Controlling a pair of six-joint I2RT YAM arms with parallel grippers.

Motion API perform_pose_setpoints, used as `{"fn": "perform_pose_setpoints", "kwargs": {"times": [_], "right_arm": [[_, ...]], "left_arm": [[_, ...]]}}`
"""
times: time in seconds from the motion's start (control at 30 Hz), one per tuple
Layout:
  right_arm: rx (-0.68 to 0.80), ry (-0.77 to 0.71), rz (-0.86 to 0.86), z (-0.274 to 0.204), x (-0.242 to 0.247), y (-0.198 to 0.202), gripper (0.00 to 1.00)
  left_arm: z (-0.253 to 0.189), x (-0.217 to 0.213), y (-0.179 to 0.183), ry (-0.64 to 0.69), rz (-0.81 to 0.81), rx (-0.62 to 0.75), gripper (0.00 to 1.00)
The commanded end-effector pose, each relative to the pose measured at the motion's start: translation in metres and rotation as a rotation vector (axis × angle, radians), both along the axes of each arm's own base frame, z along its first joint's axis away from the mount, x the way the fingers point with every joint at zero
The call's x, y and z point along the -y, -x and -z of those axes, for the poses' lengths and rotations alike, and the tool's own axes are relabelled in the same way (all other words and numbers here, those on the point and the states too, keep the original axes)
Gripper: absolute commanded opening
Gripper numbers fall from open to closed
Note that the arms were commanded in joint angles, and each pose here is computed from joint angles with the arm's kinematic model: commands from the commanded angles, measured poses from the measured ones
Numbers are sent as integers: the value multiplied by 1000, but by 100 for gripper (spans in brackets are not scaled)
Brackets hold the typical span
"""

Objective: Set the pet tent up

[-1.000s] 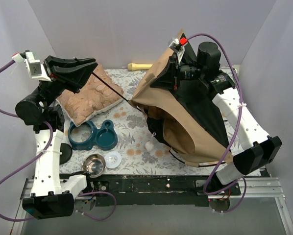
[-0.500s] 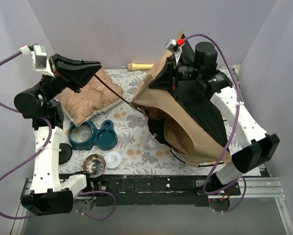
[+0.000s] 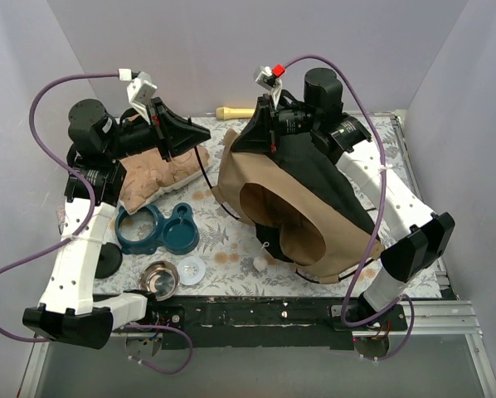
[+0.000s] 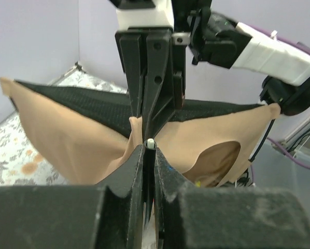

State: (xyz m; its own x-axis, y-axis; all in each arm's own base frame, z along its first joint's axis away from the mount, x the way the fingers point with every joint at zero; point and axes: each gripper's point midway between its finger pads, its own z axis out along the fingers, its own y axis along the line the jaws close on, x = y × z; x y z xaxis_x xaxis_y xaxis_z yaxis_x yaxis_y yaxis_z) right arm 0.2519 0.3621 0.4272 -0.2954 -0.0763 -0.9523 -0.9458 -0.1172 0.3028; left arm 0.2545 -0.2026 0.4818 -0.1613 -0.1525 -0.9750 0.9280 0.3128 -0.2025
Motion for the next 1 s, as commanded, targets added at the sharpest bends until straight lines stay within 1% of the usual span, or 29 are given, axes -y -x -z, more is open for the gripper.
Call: {"fn": "perform_pose_setpoints", "kwargs": {"times": [0.0, 0.13, 0.27, 0.43, 0.63, 0.87, 0.97], "right_arm": [[196, -138, 7, -64, 5, 11, 1], [209, -146, 12, -68, 6, 13, 1], [205, -148, -3, -66, 2, 15, 1], [215, -154, -37, -67, 1, 23, 1], [229, -132, -99, -56, 3, 36, 1], [302, -35, -187, -19, 3, 57, 1], [318, -25, -194, -15, 5, 62, 1]], "left_arm": [[60, 3, 11, -140, 26, -159, 0], [90, 10, 29, -206, 91, -219, 0], [115, 25, 49, -244, 181, -301, 0], [134, 29, 57, -253, 218, -381, 0], [134, 33, 64, -229, 282, -452, 0], [118, 37, 75, -165, 354, -509, 0], [120, 37, 75, -165, 355, -524, 0]]}}
